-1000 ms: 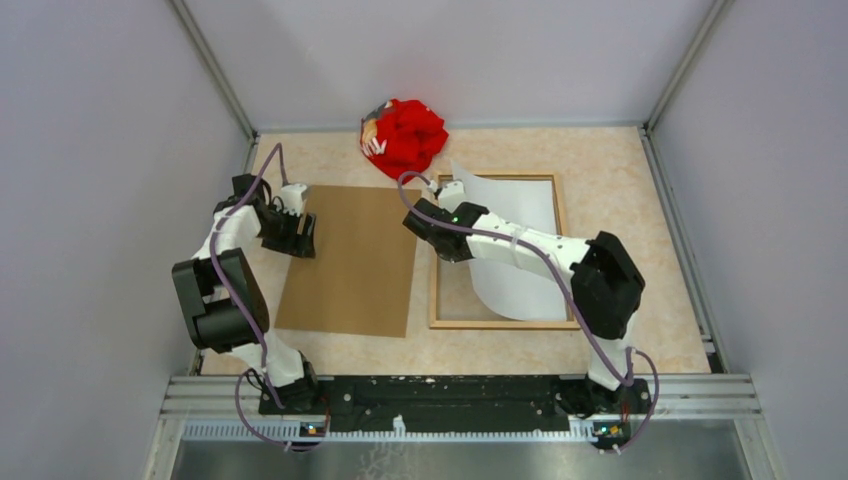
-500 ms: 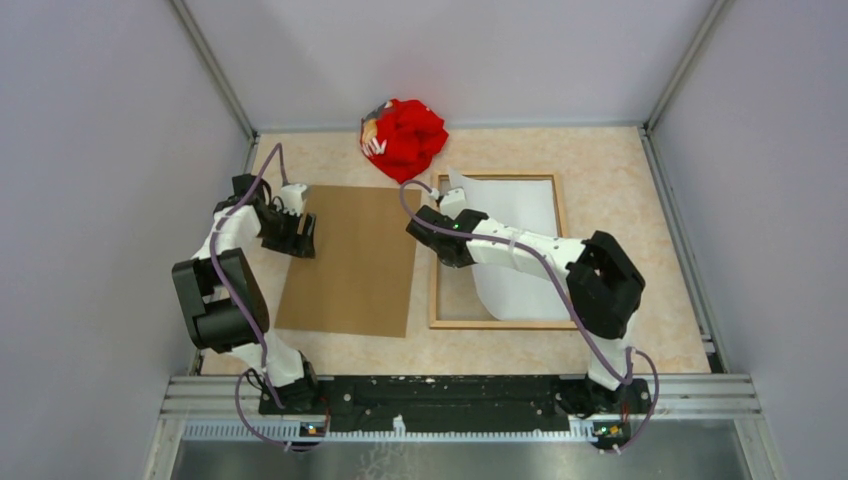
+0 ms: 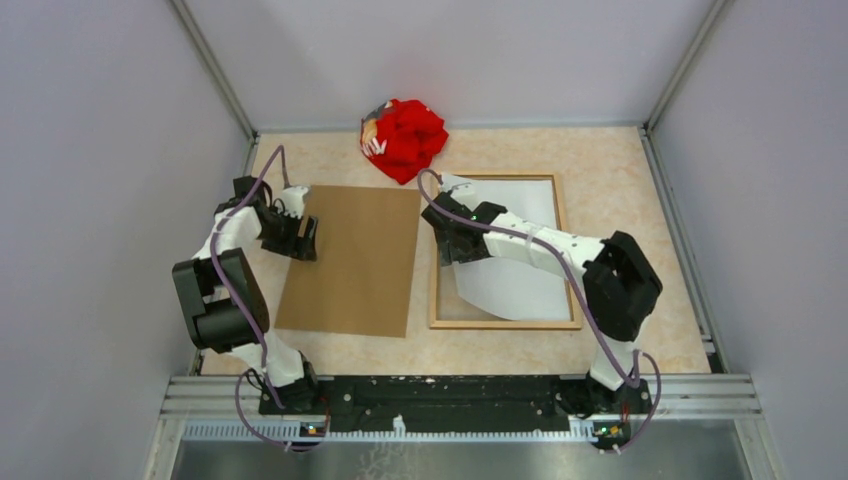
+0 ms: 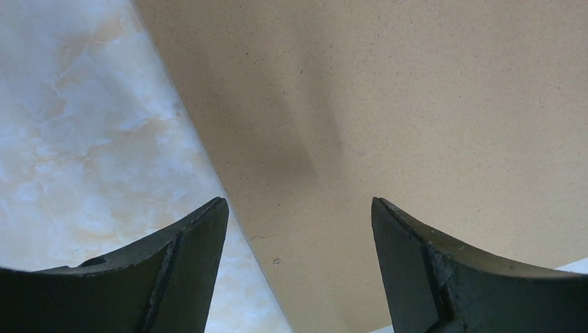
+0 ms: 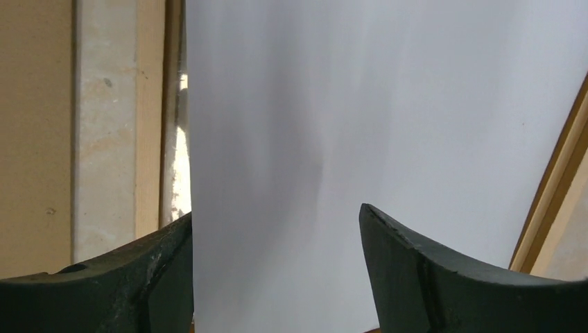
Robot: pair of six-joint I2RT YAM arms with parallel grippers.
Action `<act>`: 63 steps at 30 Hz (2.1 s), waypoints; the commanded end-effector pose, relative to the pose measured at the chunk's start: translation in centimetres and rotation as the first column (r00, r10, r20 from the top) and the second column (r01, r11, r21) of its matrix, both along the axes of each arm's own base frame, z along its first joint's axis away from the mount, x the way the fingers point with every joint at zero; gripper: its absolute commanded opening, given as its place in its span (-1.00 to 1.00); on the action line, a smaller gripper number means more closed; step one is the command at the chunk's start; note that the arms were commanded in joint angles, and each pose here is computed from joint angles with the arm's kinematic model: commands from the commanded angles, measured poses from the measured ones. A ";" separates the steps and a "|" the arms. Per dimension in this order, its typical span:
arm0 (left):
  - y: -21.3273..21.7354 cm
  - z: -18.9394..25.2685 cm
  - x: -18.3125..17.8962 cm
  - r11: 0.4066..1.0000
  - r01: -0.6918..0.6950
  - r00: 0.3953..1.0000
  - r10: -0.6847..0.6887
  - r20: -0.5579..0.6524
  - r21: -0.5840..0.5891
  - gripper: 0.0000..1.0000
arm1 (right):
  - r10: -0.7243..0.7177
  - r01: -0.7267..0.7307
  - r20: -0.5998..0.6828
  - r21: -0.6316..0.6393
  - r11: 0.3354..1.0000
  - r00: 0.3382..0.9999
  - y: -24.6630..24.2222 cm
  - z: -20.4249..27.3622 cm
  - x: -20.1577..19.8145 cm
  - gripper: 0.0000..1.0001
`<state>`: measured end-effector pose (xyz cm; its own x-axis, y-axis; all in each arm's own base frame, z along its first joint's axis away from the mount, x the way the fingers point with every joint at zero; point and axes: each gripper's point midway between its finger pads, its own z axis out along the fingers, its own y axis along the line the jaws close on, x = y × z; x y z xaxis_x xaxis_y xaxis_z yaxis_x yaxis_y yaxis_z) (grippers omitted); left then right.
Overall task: Put the photo into the frame
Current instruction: Turn over the photo from the photo frame, then pick up the photo frame item at the center of the board.
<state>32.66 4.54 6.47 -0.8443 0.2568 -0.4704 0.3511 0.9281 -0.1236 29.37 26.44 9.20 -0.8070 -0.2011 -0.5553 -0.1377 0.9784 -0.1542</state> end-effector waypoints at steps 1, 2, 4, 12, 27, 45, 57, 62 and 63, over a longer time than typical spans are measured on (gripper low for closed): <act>-0.2 1.3 0.4 1.000 0.026 0.998 -0.026 0.056 -0.003 0.64 | 0.074 -0.076 0.018 0.159 0.984 0.997 2.2 2.8 0.2 0.60; -0.3 1.3 0.4 1.000 0.025 0.998 -0.025 0.056 -0.003 0.64 | 0.088 -0.089 0.014 0.162 0.983 0.996 2.3 2.8 0.1 0.66; -0.3 1.3 0.4 1.000 0.026 0.998 -0.026 0.053 -0.005 0.63 | 0.105 -0.105 0.010 0.167 0.980 0.994 2.4 2.9 -0.1 0.76; -0.3 1.5 0.4 1.000 0.027 0.998 -0.027 0.056 -0.007 0.63 | 0.116 -0.104 -0.022 0.300 0.948 0.993 2.2 3.2 -0.2 0.97; 2.8 2.3 2.2 0.998 -0.037 0.997 0.034 0.073 0.049 0.60 | 0.162 -0.135 0.005 0.581 0.802 0.987 9.8 6.6 -1.9 0.86; 10.2 -3.7 2.1 0.956 -0.197 0.980 0.195 0.032 0.218 0.16 | 0.024 0.051 -0.141 0.500 0.865 0.990 15.8 -2.7 1.3 0.85; 7.3 -6.4 0.7 0.979 -0.181 0.981 0.186 -0.047 0.098 0.06 | -0.015 0.130 -0.221 0.516 0.847 0.975 16.6 -6.7 1.4 0.85; 5.1 -7.8 -0.2 0.987 -0.150 0.984 0.154 -0.093 0.049 0.04 | -0.025 0.157 -0.237 0.559 0.814 0.971 16.9 -6.2 1.6 0.84; 4.8 -8.1 -0.3 0.988 -0.145 0.984 0.149 -0.102 0.043 0.04 | -0.031 0.165 -0.237 0.572 0.804 0.971 16.8 -6.0 1.8 0.84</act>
